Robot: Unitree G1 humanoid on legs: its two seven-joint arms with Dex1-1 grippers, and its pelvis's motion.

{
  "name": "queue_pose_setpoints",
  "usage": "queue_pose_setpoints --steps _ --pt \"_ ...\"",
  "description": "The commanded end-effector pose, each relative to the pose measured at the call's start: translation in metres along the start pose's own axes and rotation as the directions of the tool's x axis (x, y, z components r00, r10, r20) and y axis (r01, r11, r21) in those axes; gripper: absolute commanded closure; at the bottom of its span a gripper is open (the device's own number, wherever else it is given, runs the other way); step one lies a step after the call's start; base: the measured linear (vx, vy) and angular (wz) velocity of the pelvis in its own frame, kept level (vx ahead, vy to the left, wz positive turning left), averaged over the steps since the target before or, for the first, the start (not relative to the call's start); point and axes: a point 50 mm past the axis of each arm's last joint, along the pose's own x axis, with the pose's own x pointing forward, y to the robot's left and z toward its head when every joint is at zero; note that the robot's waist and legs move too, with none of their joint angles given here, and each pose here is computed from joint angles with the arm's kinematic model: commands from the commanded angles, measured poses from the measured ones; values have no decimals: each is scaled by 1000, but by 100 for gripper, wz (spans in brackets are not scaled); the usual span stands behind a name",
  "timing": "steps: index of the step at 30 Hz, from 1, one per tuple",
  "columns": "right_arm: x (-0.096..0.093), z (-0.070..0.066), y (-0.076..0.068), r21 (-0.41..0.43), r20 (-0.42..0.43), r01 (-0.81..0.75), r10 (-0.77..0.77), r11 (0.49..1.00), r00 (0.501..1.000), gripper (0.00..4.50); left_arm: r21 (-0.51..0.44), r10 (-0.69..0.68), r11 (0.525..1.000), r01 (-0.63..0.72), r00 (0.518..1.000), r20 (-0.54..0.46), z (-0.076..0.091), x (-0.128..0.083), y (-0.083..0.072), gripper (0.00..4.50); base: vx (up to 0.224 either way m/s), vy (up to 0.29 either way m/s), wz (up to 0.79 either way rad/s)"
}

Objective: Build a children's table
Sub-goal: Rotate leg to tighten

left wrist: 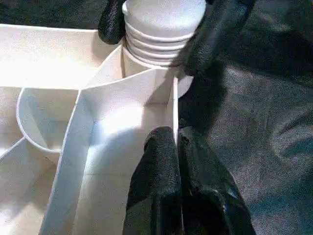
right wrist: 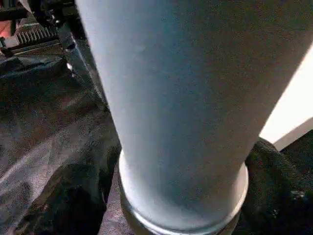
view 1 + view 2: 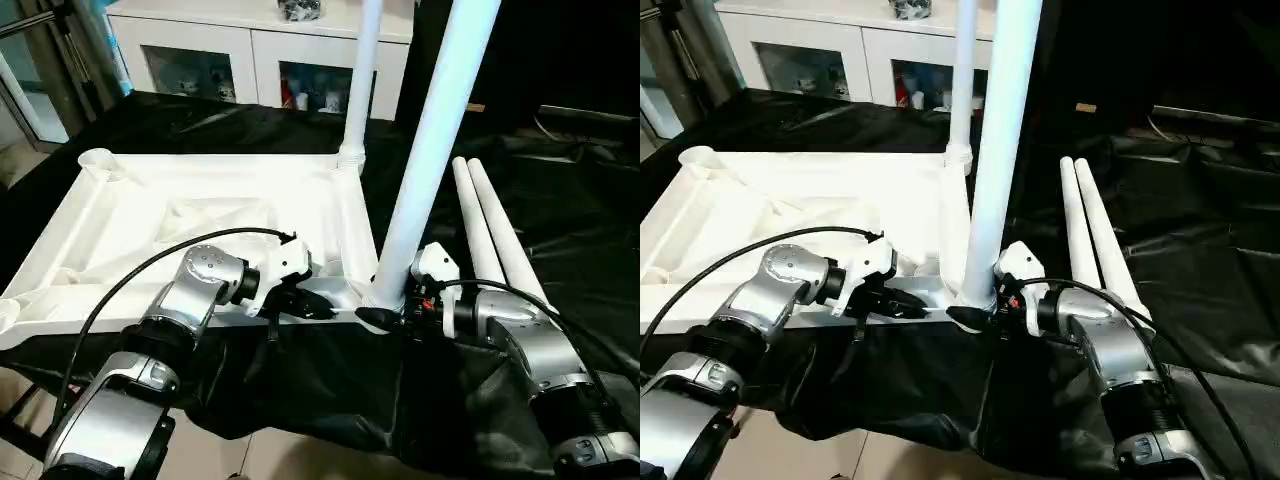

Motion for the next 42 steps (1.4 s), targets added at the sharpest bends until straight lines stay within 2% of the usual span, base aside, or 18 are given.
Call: queue_pose_setpoints --steps 1,7,9,12,13,14,17,19,25,26,29,30,33,36,38,40,41,42 --pt "30 -9 28 30 -21 -149 149 988 989 143 51 17 998 -21 998 65 19 16 1 450 0 0 0" --pt "48 -15 17 89 -25 123 -121 988 992 176 -3 156 988 -157 982 102 31 29 11 450 0 0 0" --pt "55 -17 12 141 -27 251 -250 958 968 178 -35 228 974 -226 967 113 38 36 17 450 0 0 0" --pt "64 -17 4 250 -40 433 -438 866 898 178 -99 348 937 -336 927 140 51 49 24 450 0 0 0" --pt "64 -17 4 250 -40 433 -438 866 898 178 -99 348 937 -336 927 140 51 49 24 450 0 0 0" --pt "67 -16 1 292 -51 494 -502 819 863 178 -119 375 926 -360 914 155 57 55 24 450 0 0 0" --pt "70 -14 0 307 -41 511 -525 803 850 178 -121 375 926 -358 911 172 62 60 23 450 0 0 0" --pt "71 -10 -1 302 -17 508 -528 807 849 122 -113 367 930 -351 913 179 64 62 22 450 0 0 0" --pt "66 -6 -8 261 1 556 -576 789 817 66 -36 374 926 -375 904 205 68 64 22 450 0 0 0" --pt "61 -3 -11 231 14 568 -586 790 810 62 -38 405 912 -408 883 237 71 61 25 422 0 0 0" --pt "51 4 -14 176 47 562 -577 808 815 62 -85 424 904 -419 855 297 76 53 28 422 0 0 0" --pt "45 7 -14 169 57 558 -573 813 818 62 -69 444 893 -445 843 305 77 48 29 387 0 0 0" --pt "37 9 -14 159 73 562 -577 812 813 62 -57 484 868 -492 817 314 77 39 31 385 0 0 0" --pt "21 12 -11 122 108 552 -564 825 819 62 -83 600 790 -608 736 313 72 9 40 353 0 0 0" --pt "10 12 -3 87 113 513 -520 854 846 62 -71 714 685 -725 649 263 59 -25 45 340 0 0 0" --pt "7 12 -2 69 111 502 -507 862 855 62 -65 735 661 -747 629 252 56 -33 46 339 0 0 0" --pt "0 10 4 50 94 460 -462 887 882 62 -43 802 583 -811 566 193 44 -59 45 339 0 0 0" --pt "0 10 4 50 94 460 -462 887 882 62 -43 802 583 -811 566 193 44 -59 45 339 0 0 0"
